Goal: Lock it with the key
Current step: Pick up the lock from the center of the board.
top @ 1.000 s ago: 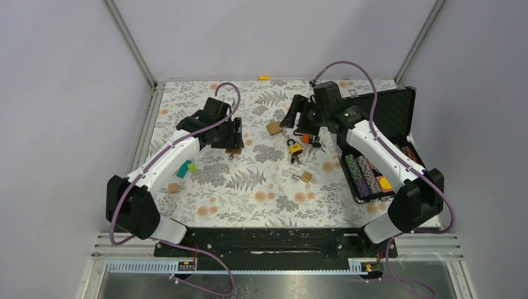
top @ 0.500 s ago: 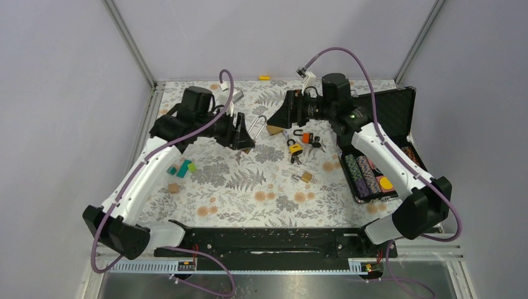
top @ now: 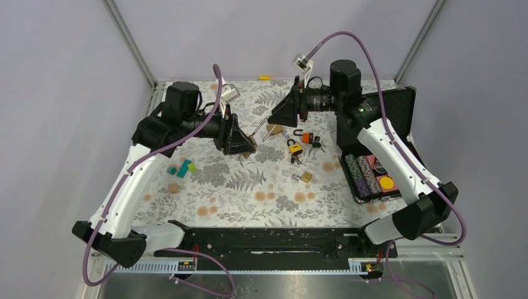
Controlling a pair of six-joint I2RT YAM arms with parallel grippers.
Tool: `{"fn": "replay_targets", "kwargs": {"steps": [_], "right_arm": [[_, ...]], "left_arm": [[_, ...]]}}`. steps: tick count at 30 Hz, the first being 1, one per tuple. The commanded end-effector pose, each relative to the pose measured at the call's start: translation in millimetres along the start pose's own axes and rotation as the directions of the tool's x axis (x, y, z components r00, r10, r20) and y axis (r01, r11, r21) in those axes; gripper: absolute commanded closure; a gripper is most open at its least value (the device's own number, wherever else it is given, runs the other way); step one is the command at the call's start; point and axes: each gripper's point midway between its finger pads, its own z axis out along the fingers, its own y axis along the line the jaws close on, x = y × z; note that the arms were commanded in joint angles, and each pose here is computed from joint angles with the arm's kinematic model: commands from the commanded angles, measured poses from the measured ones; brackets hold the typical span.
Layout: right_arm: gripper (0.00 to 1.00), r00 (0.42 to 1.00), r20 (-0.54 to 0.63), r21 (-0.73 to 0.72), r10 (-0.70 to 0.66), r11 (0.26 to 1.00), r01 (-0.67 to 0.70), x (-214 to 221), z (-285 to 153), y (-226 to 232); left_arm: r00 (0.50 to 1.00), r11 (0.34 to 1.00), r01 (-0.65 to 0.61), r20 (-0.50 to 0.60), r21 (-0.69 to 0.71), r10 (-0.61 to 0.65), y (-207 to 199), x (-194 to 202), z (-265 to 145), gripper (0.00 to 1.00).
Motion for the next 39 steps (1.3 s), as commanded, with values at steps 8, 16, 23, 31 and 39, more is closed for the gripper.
{"fn": "replay_targets", "kwargs": {"steps": [8, 16, 23, 31, 39], "right_arm": [[0.45, 0.995, -0.011, -0.189, -0.096, 0.978, 0.092, -13, -17, 54], [0.58, 0.992, 0.029, -0.166, -0.119, 0.979, 0.122, -29, -17, 56], [0.91, 0.99, 0.056, -0.227, -0.132, 0.964, 0.141, -42, -21, 73], [1.0, 0.972, 0.122, -0.154, -0.199, 0.964, 0.217, -61, -34, 86], [1.0, 0.914, 0.32, -0.039, -0.248, 0.961, 0.274, -107, -57, 110]], "left_arm": [[0.979, 0.979, -0.17, 0.131, 0.113, 0.154, -47, -40, -21, 1.0], [0.978, 0.976, -0.174, 0.137, 0.132, 0.156, -51, -41, -22, 1.0], [0.973, 0.971, -0.191, 0.162, 0.145, 0.167, -56, -47, -24, 1.0], [0.955, 0.963, -0.225, 0.23, 0.147, 0.188, -68, -63, -32, 0.34], [0.904, 0.975, -0.208, 0.398, 0.083, 0.159, -65, -96, -35, 0.01]]}}
